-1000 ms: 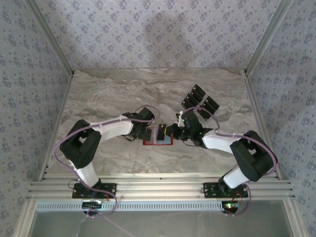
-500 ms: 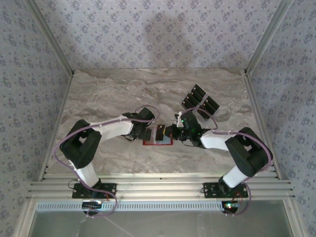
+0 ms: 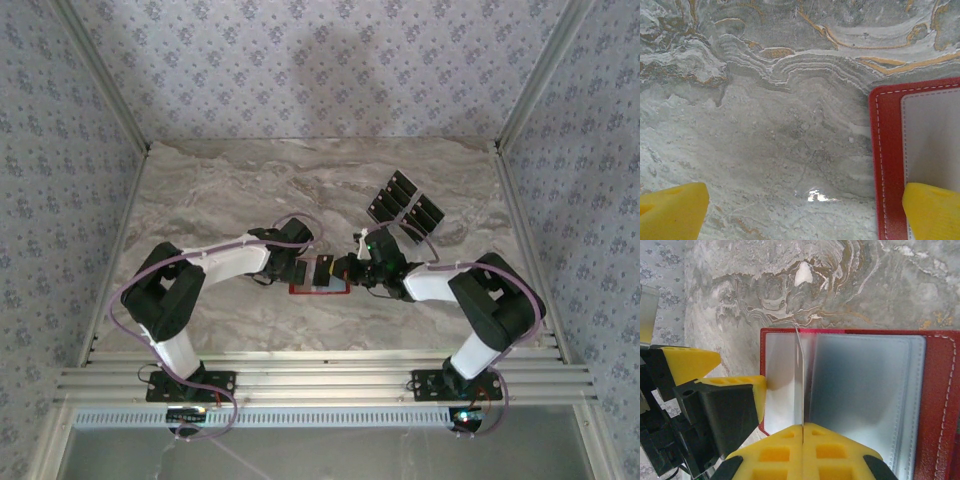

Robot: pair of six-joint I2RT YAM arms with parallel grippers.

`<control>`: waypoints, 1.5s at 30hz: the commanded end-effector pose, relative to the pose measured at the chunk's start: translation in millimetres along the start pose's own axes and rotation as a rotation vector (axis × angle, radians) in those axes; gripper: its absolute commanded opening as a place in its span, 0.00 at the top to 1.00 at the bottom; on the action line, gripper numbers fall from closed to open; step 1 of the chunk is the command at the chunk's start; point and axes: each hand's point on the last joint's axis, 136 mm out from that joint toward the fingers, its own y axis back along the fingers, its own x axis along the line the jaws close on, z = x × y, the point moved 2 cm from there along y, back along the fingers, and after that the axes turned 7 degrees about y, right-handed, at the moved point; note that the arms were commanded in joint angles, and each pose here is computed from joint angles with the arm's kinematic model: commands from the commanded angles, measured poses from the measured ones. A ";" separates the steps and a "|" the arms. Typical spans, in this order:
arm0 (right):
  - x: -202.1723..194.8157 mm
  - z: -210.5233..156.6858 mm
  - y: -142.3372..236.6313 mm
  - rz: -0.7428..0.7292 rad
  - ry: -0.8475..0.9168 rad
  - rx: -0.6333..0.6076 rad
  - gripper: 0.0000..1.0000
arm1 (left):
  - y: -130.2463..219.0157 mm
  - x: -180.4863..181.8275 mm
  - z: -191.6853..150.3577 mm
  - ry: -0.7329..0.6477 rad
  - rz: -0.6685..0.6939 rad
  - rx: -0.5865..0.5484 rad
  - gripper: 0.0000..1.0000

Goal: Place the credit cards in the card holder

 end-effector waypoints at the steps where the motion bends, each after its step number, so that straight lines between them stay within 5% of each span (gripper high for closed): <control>1: -2.0 -7.6 -2.1 0.010 -0.013 0.018 1.00 | -5.6 6.0 -7.1 -0.009 0.047 0.023 0.00; 45: -13.8 -21.4 -19.1 0.035 -0.055 0.141 1.00 | -7.2 5.0 -7.9 0.000 0.041 0.026 0.00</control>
